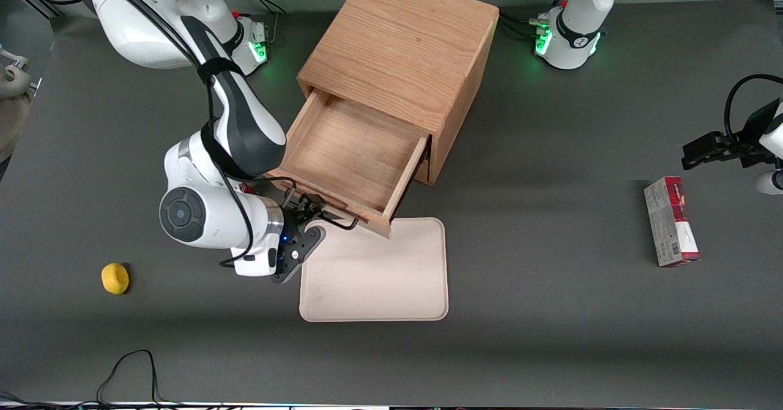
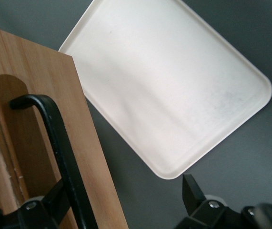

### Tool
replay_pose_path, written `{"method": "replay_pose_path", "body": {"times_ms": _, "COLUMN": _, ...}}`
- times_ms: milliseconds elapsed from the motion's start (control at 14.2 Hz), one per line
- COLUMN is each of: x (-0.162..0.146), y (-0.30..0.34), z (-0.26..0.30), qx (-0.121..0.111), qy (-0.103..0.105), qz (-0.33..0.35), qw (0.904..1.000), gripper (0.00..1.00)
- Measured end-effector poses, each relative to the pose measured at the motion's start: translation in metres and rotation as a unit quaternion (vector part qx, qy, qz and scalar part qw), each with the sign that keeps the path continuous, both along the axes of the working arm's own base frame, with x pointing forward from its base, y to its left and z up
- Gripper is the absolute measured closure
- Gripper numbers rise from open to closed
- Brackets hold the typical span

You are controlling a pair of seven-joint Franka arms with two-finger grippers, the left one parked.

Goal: Open upper drawer
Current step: 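Pull the upper drawer outward by its handle with the right gripper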

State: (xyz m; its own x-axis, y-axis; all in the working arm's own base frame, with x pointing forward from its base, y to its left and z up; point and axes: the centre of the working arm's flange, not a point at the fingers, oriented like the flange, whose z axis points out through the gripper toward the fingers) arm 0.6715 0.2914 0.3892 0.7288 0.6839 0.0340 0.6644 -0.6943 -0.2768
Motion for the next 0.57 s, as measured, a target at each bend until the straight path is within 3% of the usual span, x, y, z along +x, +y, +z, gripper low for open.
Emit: {"method": "replay_pose_path", "body": {"times_ms": 565, "x": 0.020, "y": -0.030, "z": -0.004, "qx": 0.006, "qy": -0.009, "qz": -0.027, "qw": 0.9996, "gripper": 0.00}}
